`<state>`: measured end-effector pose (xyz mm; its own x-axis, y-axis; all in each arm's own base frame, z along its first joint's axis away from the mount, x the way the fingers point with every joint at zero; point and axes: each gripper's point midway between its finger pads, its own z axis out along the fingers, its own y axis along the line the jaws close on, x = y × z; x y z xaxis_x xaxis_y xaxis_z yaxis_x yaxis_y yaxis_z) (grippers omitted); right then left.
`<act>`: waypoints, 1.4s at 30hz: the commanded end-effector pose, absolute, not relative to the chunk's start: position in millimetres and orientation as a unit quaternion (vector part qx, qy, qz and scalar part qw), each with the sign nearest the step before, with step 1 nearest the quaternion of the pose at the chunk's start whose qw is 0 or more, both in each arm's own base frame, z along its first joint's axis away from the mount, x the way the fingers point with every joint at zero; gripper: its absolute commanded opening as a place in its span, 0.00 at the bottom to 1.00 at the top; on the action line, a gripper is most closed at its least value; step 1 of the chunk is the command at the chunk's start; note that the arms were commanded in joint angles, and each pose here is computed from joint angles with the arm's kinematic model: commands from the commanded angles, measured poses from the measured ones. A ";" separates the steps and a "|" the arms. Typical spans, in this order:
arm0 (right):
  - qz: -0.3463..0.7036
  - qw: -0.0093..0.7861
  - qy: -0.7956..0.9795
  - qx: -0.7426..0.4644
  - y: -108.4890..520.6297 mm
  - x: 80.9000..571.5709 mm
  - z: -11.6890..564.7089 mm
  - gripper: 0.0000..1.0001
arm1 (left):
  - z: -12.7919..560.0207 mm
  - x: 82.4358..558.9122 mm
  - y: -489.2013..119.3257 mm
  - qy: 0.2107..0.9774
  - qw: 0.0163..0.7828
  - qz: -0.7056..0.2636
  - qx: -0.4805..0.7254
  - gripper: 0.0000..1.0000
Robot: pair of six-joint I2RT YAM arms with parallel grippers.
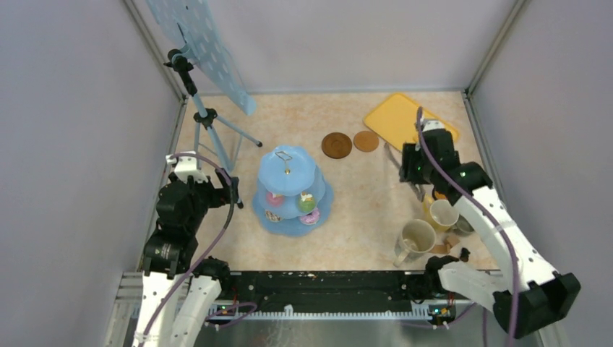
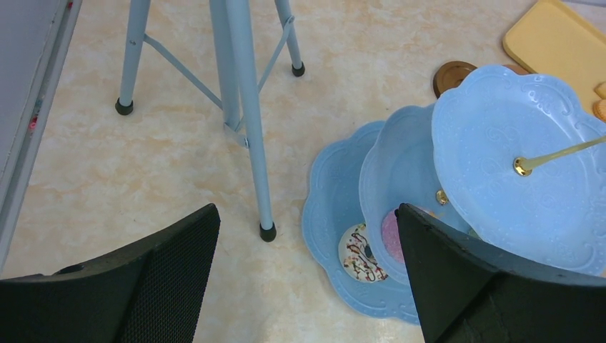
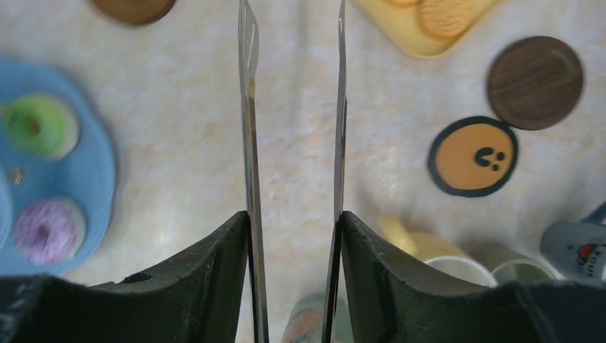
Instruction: Serve the afternoon tea
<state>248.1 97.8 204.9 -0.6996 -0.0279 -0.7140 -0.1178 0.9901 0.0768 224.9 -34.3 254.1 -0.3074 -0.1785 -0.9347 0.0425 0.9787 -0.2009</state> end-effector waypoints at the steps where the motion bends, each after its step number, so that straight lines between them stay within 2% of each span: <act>1: 0.013 0.439 0.896 0.065 44.4 315.8 217.7 0.48 | 274.0 225.1 -39.6 0.780 0.616 -0.104 -0.029 0.99; 7: -0.004 0.404 0.906 0.128 16.5 363.9 192.7 0.49 | 276.2 221.2 -45.6 0.776 0.620 -0.112 -0.019 0.99; 11: -0.017 0.393 0.909 0.137 9.2 379.4 183.6 0.52 | 276.4 220.6 -49.7 0.774 0.622 -0.117 -0.012 0.99; 17: 0.000 0.382 0.915 0.129 15.6 392.4 168.8 0.52 | 275.6 218.9 -54.2 0.773 0.623 -0.122 -0.004 0.99; 42: -0.038 0.350 0.928 0.125 4.0 380.4 145.4 0.51 | 272.4 221.3 -55.8 0.777 0.618 -0.121 -0.003 0.99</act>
